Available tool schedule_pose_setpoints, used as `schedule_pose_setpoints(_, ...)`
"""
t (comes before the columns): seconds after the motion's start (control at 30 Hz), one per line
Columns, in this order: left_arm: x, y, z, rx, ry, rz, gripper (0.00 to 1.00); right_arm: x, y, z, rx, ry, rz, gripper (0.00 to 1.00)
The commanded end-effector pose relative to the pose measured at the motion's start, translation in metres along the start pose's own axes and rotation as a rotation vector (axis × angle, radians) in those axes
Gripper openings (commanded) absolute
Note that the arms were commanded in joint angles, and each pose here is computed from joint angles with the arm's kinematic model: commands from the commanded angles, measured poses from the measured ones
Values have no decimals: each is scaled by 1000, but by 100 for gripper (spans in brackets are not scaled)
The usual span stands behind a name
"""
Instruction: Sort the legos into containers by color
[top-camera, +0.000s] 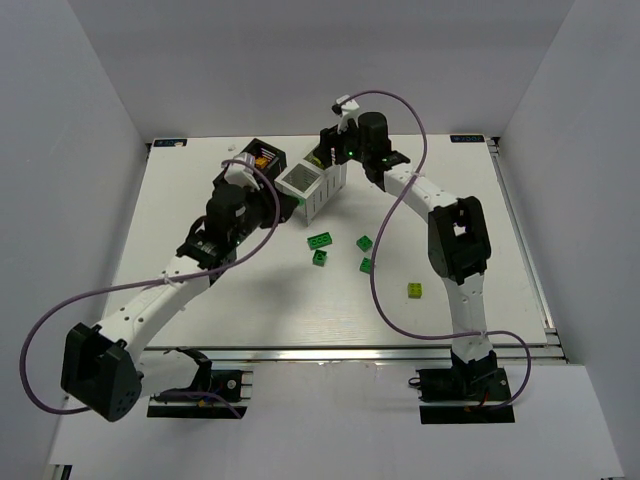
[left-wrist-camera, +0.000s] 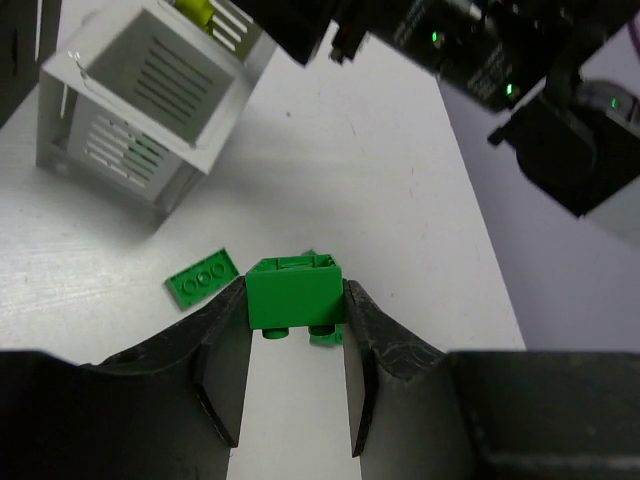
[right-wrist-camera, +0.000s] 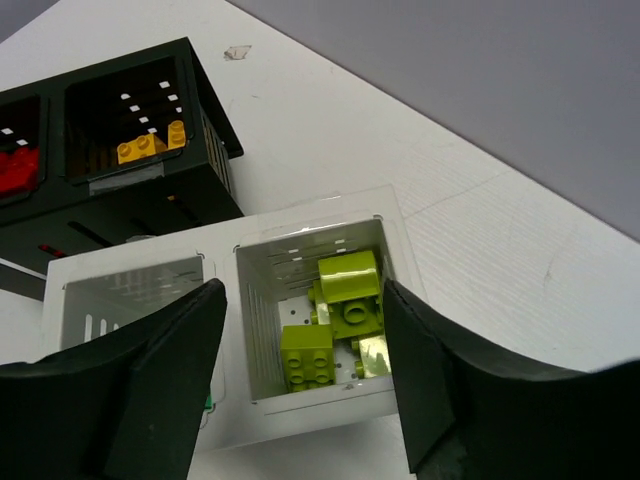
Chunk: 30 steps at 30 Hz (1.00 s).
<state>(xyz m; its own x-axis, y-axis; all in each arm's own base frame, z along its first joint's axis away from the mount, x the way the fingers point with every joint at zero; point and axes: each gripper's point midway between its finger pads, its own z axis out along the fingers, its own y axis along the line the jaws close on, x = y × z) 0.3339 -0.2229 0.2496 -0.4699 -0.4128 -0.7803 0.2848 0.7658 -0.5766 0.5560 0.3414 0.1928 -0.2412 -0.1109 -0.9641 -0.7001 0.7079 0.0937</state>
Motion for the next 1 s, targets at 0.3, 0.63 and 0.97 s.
schedule_pose_setpoints(0.3,-44,20,68,-136,80,-20,0,-94,9,-117,-356,-186,-201,71)
schedule_pose_setpoints(0.63,-42,56,123,-292,127,-15,0,-26,41,-214,-435,-56,-230,0)
schedule_pose_setpoints(0.97,-36,70,151,-336,144,5,3,21,61,-253,-405,18,-209,0)
